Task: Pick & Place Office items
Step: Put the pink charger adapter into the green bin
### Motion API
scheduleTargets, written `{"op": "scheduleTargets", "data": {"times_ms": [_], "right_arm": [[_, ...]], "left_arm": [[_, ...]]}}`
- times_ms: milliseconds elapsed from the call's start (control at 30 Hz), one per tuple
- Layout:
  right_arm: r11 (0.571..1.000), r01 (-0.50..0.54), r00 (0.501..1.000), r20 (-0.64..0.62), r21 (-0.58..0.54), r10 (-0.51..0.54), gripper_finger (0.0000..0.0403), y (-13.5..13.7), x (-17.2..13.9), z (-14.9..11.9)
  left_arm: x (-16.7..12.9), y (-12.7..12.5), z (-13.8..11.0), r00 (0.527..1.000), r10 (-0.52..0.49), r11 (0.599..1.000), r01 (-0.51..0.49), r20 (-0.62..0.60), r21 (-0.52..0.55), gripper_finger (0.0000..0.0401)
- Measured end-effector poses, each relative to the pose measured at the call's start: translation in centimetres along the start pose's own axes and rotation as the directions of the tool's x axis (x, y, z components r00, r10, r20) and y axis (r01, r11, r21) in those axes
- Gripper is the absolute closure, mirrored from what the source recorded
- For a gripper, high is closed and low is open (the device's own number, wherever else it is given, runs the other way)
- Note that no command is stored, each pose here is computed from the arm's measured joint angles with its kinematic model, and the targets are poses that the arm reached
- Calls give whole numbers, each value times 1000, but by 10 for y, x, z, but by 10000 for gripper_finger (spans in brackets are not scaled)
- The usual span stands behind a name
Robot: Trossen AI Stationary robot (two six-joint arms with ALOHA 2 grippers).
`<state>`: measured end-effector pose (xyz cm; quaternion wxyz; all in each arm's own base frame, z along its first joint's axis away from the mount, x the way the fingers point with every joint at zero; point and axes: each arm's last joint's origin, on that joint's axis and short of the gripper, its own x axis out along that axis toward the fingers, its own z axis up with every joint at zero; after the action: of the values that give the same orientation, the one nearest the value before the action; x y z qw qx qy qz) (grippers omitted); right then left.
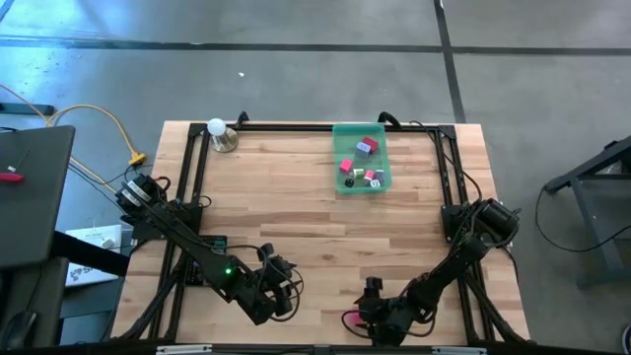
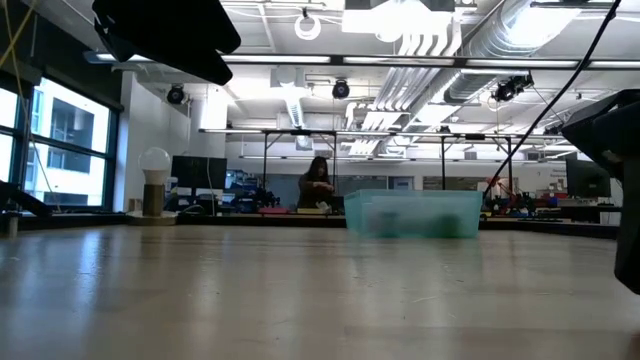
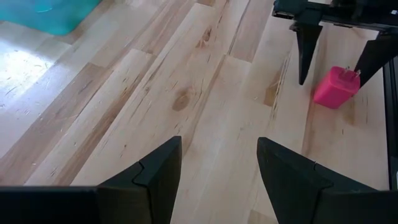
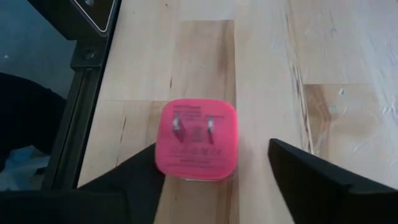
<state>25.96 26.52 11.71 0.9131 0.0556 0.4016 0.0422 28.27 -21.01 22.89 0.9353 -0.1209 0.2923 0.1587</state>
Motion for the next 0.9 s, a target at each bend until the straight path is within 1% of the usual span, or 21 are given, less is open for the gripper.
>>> {"op": "scheduleTargets", "data": {"times_ms": [267,367,767,900], "right_arm": [[1000,0,1000,0,-29,0,239,0,0,0],[1000,0,1000,1,-29,0,273,0,0,0],[999,9,1000,8,-38,-9,270,0,0,1],[999,-6,999,31,-38,7,273,1,-10,8]], "left_arm": [[0,0,0,1000,1,1000,-1,1,5,200],[0,0,0,1000,1,1000,-1,1,8,200],[0,0,0,1000,-2,1000,2,-1,-7,200],[-1,-1,0,1000,-3,1000,3,-2,-15,200]]}}
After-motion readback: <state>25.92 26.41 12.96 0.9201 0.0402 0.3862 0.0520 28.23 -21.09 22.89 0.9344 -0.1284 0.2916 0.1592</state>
